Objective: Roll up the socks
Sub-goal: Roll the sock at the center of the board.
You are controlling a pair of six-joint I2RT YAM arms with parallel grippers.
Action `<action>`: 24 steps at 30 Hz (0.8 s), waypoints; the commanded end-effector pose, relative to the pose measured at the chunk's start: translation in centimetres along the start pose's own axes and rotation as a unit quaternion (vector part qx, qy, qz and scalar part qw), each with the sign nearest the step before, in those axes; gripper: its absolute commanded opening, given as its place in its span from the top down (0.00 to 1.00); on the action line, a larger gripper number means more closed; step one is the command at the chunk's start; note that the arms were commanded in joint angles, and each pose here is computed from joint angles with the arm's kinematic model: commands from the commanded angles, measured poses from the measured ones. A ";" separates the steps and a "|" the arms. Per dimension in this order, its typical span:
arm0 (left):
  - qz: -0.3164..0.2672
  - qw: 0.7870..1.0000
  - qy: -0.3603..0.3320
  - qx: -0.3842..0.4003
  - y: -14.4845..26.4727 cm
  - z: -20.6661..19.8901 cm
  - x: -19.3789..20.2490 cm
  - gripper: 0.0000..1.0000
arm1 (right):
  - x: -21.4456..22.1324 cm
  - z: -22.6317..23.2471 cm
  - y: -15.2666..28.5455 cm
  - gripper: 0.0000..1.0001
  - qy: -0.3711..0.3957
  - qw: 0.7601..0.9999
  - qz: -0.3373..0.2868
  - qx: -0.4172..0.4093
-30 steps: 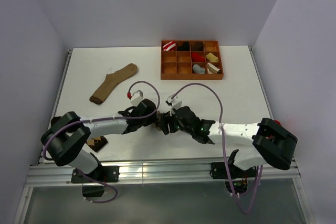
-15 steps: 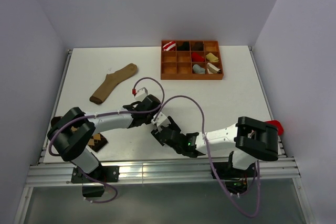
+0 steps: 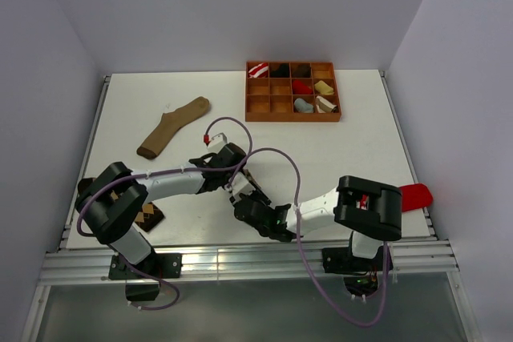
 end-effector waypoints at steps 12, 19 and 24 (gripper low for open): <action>0.041 0.999 -0.003 -0.027 0.2 2.2 1.0 0.38 | -1.0 -0.5 0.2 1.00 -0.086 0.995 -0.017 -0.053; 0.018 0.999 0.033 0.017 1.0 2.5 0.0 0.34 | -0.8 -1.8 0.3 1.00 -0.142 0.983 -0.022 -0.112; 0.010 0.996 0.060 0.063 1.3 2.7 -0.3 0.34 | -0.6 -2.3 0.4 1.00 -0.181 0.969 -0.021 -0.167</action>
Point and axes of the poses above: each gripper's point midway between its finger pads, its own y axis back along the fingers, its own z axis along the line the jaws close on, x = y × z, the point moved 8 cm from there along y, back along the fingers, and after that the axes turned 9 degrees about y, right-handed, at the moved point
